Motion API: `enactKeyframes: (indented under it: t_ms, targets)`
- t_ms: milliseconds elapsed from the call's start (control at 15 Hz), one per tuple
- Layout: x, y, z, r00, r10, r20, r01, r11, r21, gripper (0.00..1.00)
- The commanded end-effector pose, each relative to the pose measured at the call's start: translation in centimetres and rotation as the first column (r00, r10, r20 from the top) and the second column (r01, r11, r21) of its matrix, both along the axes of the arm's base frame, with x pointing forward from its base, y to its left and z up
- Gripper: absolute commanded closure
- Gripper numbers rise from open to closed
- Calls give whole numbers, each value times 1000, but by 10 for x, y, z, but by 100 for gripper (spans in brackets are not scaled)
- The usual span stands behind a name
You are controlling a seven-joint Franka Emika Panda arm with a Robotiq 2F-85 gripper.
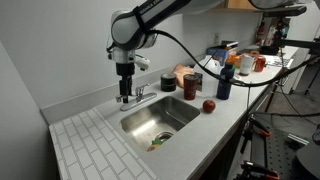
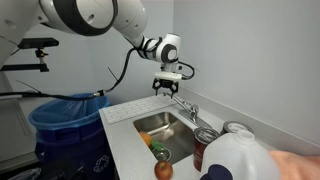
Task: Turn the tap to the left
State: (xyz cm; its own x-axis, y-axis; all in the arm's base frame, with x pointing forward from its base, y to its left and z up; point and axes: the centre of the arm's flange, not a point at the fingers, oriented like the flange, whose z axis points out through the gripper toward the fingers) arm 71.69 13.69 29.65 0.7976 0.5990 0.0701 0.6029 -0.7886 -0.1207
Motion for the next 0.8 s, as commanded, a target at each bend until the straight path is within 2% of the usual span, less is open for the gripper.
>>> enactKeyframes:
  t_ms: [0, 733]
  targets:
    - [39, 19, 5, 1000, -6, 29, 4, 999, 47, 0]
    - [75, 19, 4, 998, -45, 54, 42, 998, 45, 0]
